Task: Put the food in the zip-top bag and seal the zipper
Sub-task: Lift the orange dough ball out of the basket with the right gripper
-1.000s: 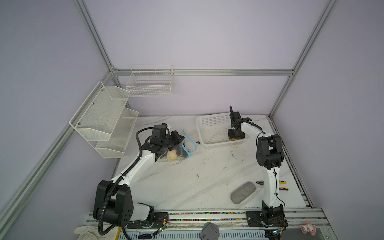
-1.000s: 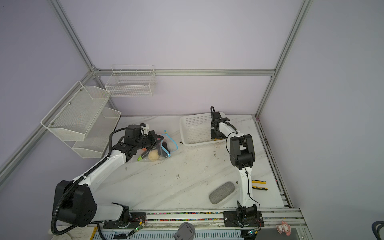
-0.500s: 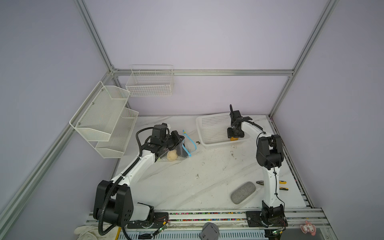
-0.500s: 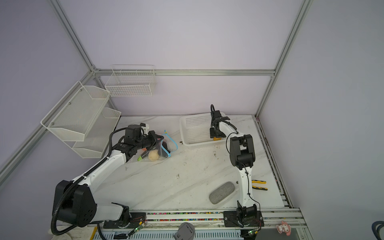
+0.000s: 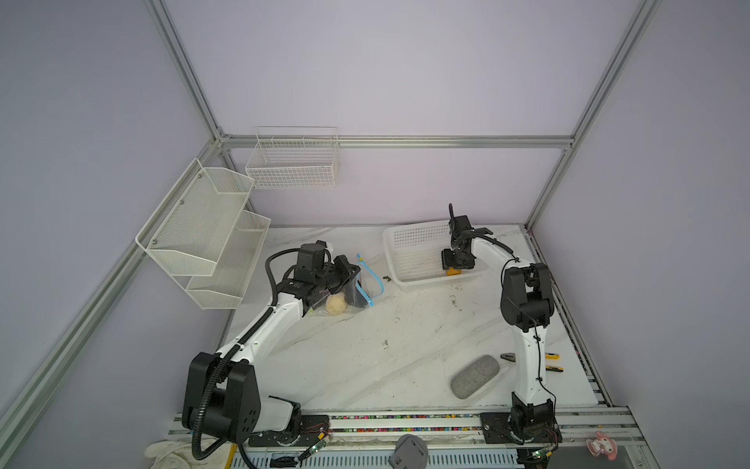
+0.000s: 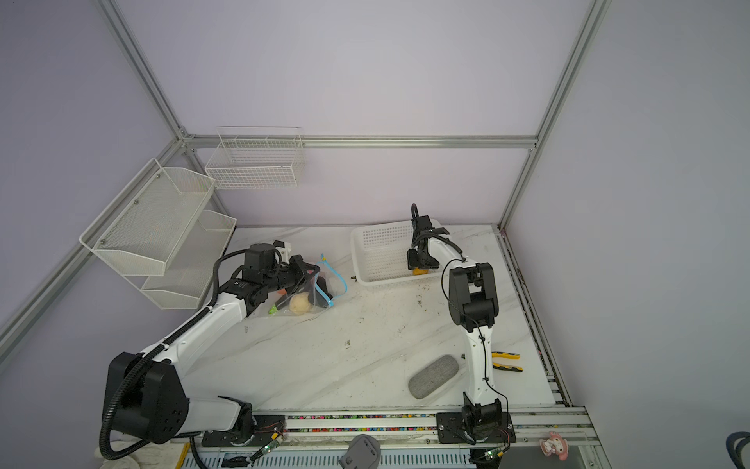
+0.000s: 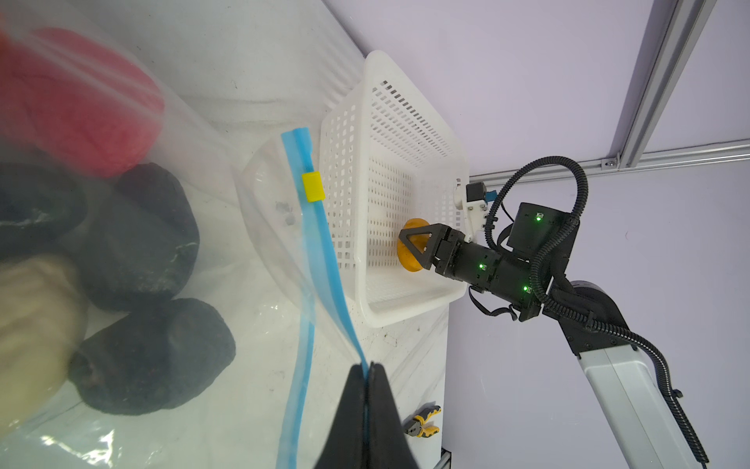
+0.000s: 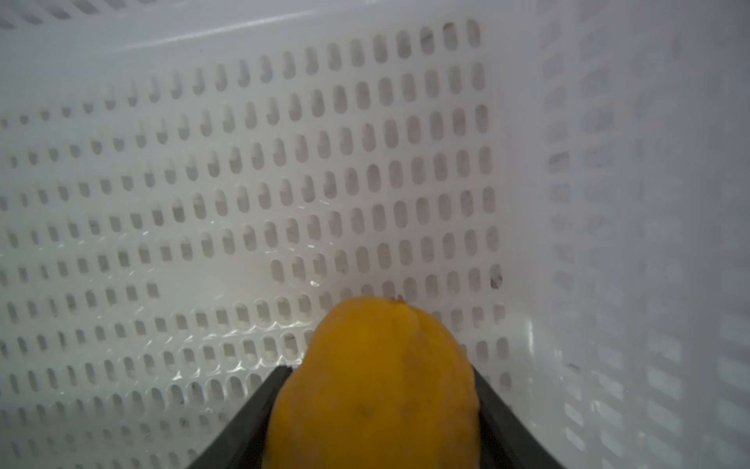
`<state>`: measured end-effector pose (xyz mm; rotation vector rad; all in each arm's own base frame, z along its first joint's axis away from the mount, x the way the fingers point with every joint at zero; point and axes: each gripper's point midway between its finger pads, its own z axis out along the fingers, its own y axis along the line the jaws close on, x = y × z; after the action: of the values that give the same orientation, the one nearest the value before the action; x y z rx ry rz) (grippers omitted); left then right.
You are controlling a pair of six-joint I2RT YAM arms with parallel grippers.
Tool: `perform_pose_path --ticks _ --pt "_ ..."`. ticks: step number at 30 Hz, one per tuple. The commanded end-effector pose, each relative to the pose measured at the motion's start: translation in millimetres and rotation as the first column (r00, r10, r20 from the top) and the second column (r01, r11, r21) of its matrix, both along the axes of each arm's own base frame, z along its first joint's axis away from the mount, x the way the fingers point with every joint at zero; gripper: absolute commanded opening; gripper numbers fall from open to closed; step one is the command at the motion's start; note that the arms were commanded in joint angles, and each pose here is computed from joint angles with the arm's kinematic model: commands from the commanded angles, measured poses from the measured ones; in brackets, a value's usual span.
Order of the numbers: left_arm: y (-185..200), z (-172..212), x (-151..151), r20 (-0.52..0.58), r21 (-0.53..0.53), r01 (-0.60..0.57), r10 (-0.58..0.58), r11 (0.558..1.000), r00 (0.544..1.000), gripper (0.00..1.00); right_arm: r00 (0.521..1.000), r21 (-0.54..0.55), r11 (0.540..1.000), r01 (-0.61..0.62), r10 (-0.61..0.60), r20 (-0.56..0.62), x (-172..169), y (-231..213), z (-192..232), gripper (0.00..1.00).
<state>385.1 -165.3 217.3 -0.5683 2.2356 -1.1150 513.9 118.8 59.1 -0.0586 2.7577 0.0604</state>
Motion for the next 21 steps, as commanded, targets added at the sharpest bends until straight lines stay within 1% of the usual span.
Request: perform_pose_path --ticks 1,6,11,15,21 --pt "-7.0 36.6 10.4 0.101 -0.023 0.022 -0.019 0.999 0.995 0.00 0.997 0.062 0.998 -0.031 0.027 0.071 7.4 9.0 31.2 0.64" --pt "-7.5 35.4 11.4 0.096 -0.024 0.023 -0.020 0.999 0.995 0.00 0.995 0.120 0.991 -0.050 0.039 0.095 11.1 20.5 34.6 0.64" --pt "-7.3 35.0 11.8 0.096 -0.023 0.022 -0.020 1.000 0.995 0.00 0.992 0.127 0.990 -0.054 0.039 0.118 14.0 32.3 34.2 0.64" --pt "-7.4 35.0 12.3 0.096 -0.022 0.021 -0.019 1.000 0.995 0.00 0.990 0.166 0.982 -0.091 0.071 0.125 9.1 53.4 35.4 0.64" --pt "-8.0 35.5 12.1 0.097 -0.023 0.022 -0.020 0.999 0.995 0.00 0.985 0.149 0.981 -0.121 0.100 0.140 2.6 74.4 39.9 0.64"
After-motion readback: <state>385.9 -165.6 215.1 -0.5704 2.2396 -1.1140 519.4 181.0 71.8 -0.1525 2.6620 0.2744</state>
